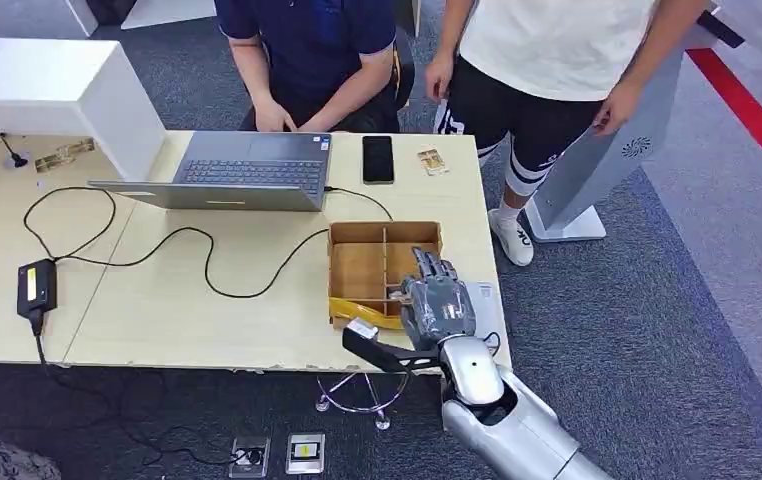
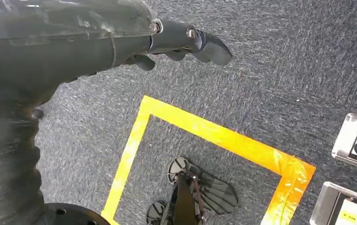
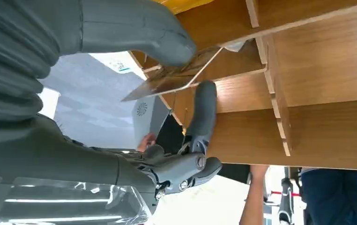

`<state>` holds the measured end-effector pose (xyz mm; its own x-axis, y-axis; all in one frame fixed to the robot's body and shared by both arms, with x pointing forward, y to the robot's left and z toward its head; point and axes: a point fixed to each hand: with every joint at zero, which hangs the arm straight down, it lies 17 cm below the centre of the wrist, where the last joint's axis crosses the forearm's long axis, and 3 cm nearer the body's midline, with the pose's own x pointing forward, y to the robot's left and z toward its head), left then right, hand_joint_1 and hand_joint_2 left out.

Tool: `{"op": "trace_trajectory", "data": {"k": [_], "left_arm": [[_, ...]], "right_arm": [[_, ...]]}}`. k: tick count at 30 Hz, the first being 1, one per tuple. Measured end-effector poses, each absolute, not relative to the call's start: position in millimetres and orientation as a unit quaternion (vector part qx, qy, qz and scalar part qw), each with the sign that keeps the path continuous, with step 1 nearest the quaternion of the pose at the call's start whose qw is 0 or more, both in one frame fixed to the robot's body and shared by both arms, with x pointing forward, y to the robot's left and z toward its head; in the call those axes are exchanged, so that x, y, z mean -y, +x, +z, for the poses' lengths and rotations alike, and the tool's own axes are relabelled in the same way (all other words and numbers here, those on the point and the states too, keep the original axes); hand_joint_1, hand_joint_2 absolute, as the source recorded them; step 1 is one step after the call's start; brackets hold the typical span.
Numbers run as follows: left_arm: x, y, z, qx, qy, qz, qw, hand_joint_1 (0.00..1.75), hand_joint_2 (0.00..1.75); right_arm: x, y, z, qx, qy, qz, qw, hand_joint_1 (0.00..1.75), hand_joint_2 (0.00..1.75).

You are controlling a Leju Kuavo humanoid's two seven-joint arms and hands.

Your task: Pass the card to the sensor for recognition and then transmit it.

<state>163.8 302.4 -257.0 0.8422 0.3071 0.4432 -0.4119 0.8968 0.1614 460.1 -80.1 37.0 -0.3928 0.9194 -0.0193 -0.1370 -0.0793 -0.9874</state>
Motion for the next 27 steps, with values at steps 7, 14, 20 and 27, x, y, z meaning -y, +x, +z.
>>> {"op": "trace_trajectory", "data": {"k": [7, 14, 20, 27], "left_arm": [[-302.6, 163.7, -257.0, 0.208, 0.127, 0.189, 0.951, 0.00, 1.75], [-303.6, 163.5, -256.9, 0.208, 0.129, 0.188, 0.951, 0.00, 1.75], [-303.8, 163.6, -256.8, 0.208, 0.130, 0.188, 0.951, 0.00, 1.75], [-304.9, 163.2, -256.8, 0.208, 0.133, 0.188, 0.951, 0.00, 1.75]], "right_arm": [[79.1, 461.2, 40.2, 0.540, -0.370, 0.638, 0.406, 1.75, 1.75], [79.2, 463.9, 45.1, 0.543, -0.379, 0.635, 0.398, 1.75, 1.75], [79.7, 466.1, 47.8, 0.543, -0.382, 0.633, 0.397, 1.75, 1.75], [79.2, 468.9, 54.6, 0.551, -0.388, 0.626, 0.392, 1.75, 1.75]]}}
